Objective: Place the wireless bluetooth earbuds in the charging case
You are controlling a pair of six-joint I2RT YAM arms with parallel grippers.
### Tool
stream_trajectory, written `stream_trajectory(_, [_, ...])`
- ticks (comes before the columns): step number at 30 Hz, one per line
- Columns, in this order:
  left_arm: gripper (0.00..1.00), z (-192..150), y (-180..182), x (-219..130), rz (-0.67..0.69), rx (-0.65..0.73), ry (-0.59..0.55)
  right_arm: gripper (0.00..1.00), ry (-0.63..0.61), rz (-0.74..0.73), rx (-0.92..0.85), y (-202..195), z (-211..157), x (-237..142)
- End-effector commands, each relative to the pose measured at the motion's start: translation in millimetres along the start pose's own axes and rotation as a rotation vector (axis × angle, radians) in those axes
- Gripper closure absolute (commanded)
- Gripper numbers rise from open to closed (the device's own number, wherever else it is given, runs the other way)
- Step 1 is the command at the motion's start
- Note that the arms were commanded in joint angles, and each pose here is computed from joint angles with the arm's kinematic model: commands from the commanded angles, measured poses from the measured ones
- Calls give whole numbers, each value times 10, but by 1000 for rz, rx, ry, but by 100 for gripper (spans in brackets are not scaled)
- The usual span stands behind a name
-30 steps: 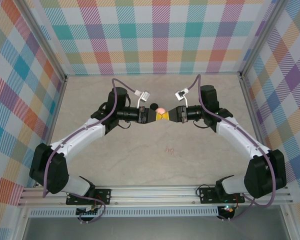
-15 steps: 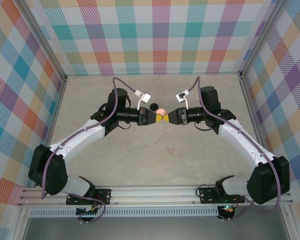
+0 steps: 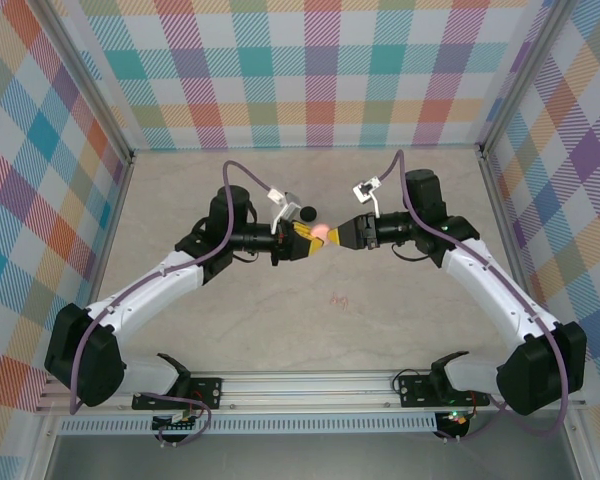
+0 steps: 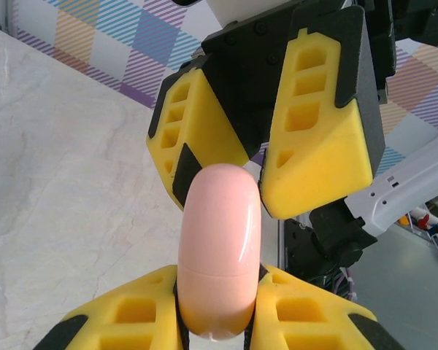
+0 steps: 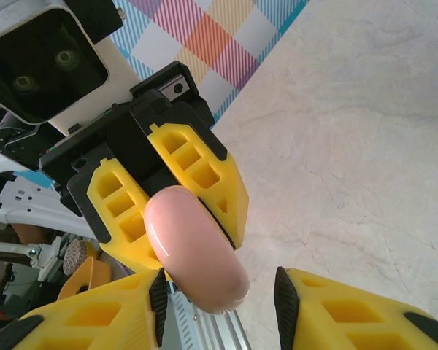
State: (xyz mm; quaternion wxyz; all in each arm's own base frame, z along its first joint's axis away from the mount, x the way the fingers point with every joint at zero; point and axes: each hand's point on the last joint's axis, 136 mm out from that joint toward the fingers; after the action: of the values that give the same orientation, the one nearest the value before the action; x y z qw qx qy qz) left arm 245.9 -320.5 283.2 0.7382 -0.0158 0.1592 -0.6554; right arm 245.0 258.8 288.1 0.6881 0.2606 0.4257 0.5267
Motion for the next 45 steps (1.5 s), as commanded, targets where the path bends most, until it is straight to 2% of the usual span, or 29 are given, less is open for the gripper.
stream_trajectory(1, [84, 100, -136, -8, -34, 100, -34, 54, 14, 22, -47, 137, 11, -16])
stream_trajectory(22, [83, 33, -312, 16, -76, 193, -29, 56, -110, -169, -21, -65, 183, -130])
stream_trajectory(27, [84, 30, -318, 8, -68, 203, -35, 53, -136, -223, -15, -95, 212, -192])
stream_trajectory(34, [83, 53, -273, -12, -25, 226, -72, 48, -182, -238, -55, 76, 232, -337])
stream_trajectory(38, [82, 80, -272, -14, -22, 232, -101, 47, -255, -348, -44, -2, 264, -504])
stream_trajectory(42, [81, 139, -277, -16, -25, 237, -126, 47, -340, -536, 16, -257, 270, -737])
stream_trajectory(45, [80, 203, -294, -27, -27, 248, -144, 47, -334, -669, 84, -506, 188, -845])
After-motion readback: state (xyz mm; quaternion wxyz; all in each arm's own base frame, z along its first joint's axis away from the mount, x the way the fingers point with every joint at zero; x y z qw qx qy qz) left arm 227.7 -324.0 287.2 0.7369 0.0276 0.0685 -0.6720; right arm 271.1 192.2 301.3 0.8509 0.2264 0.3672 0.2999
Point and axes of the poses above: each hand's point on the last joint's axis, 136 mm out from that joint toward the fingers, its own x axis out along the fingers, its own y axis along the line the jaws close on, z = x × y, and after that the axes turned 10 degrees about x, right-handed
